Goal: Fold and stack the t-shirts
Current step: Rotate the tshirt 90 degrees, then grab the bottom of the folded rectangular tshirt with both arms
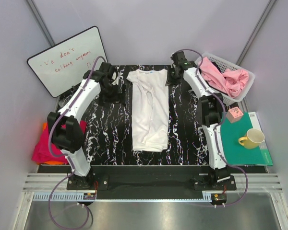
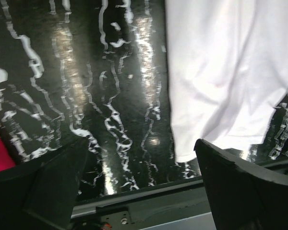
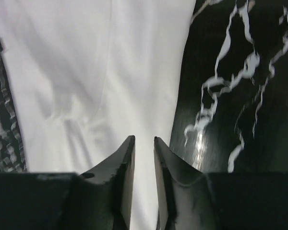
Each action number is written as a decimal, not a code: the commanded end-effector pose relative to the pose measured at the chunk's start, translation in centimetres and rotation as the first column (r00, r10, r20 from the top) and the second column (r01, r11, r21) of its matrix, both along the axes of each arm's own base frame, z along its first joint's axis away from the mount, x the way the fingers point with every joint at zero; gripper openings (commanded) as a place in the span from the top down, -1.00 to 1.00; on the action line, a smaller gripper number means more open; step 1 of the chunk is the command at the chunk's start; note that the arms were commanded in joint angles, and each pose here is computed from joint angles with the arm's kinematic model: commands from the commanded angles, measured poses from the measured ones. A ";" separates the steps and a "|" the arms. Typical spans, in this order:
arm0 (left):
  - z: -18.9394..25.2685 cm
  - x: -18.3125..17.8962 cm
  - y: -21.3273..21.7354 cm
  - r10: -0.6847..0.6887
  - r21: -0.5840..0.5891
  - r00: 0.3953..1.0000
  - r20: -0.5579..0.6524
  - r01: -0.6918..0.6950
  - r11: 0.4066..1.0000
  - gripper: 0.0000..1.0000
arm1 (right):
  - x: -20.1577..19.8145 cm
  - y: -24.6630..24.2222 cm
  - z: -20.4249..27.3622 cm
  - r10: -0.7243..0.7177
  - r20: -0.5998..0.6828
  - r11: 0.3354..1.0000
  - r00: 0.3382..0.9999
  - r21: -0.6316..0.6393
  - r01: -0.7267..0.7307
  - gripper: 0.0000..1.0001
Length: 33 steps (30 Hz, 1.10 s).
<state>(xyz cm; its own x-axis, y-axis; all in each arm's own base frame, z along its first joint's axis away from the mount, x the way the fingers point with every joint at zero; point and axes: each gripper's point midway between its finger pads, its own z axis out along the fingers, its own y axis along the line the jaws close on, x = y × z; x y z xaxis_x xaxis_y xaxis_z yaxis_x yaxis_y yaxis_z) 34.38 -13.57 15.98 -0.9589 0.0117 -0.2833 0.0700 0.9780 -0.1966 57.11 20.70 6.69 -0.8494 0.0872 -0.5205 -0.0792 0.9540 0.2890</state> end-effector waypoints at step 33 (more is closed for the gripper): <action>-14.2 -15.0 -9.1 -0.031 -0.449 0.954 -0.299 -0.112 0.887 -0.38 | -36.2 -0.6 -1.7 0.187 -0.582 0.926 0.791 0.373 0.055 -0.37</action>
<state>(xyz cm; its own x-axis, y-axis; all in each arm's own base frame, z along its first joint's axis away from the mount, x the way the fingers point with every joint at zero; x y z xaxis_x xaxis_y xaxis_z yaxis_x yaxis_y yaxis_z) 19.50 -22.15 3.14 -0.9971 -0.0652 0.0395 -0.0755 0.7749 -0.6275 19.84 18.03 5.18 -0.9819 0.0861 0.1690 0.1675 0.8112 0.5602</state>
